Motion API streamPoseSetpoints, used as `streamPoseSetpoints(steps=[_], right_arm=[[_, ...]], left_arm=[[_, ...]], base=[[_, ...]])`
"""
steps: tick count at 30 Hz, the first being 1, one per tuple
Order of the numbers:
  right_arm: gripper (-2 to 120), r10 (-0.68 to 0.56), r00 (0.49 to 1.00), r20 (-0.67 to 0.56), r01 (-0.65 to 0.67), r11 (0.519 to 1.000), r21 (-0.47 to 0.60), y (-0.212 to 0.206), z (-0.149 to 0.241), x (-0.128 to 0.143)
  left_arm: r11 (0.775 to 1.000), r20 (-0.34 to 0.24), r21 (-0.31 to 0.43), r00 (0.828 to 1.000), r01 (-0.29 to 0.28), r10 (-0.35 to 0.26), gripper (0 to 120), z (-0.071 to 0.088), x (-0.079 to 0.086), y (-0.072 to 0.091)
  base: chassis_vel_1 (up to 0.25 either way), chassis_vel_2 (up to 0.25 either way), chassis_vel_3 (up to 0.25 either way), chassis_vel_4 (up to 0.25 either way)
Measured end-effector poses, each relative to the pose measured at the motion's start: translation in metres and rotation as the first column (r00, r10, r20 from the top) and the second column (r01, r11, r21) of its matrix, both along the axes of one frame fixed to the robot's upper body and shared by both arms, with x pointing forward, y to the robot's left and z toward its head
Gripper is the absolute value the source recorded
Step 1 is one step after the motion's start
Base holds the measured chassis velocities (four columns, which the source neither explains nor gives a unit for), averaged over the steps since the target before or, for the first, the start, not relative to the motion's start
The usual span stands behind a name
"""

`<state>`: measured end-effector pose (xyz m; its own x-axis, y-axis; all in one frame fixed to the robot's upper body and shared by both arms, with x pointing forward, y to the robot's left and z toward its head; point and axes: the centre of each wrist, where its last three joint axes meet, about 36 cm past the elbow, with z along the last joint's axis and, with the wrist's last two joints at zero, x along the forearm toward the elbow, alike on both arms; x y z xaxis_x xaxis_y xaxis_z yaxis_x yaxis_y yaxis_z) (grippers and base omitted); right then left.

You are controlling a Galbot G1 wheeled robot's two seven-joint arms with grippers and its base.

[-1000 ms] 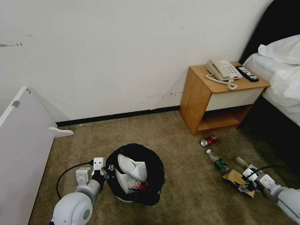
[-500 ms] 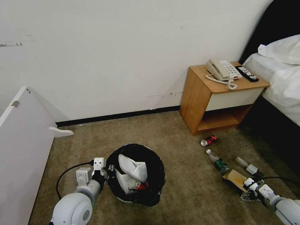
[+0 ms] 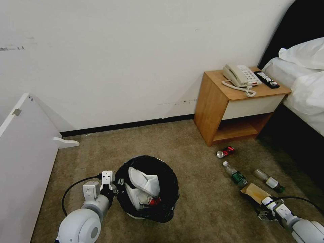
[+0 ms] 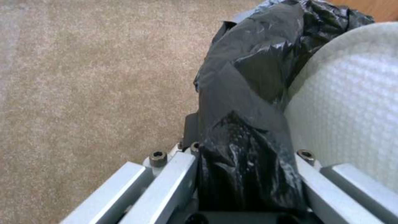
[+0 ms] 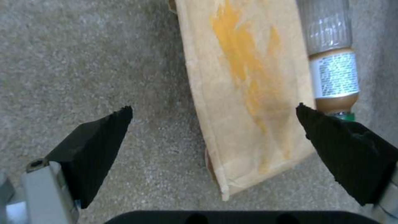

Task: Pick up the trash bin, then pick up the garbage from the floor and place it into the trash bin.

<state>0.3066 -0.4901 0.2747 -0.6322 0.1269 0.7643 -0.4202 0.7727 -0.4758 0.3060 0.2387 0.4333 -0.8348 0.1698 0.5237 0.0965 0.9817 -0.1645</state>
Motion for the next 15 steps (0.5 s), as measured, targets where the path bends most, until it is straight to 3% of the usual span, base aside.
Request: streamPoseSetpoints(steps=[15], right_arm=[[100,-0.026,0.999,0.020,0.027,1.000,-0.009,0.004,-0.020,0.012]], left_arm=[[1.000,-0.003,-0.006,1.000,-0.004,0.004,4,-0.004,0.002,0.000]], base=[[0.000,0.000,0.000,0.000]])
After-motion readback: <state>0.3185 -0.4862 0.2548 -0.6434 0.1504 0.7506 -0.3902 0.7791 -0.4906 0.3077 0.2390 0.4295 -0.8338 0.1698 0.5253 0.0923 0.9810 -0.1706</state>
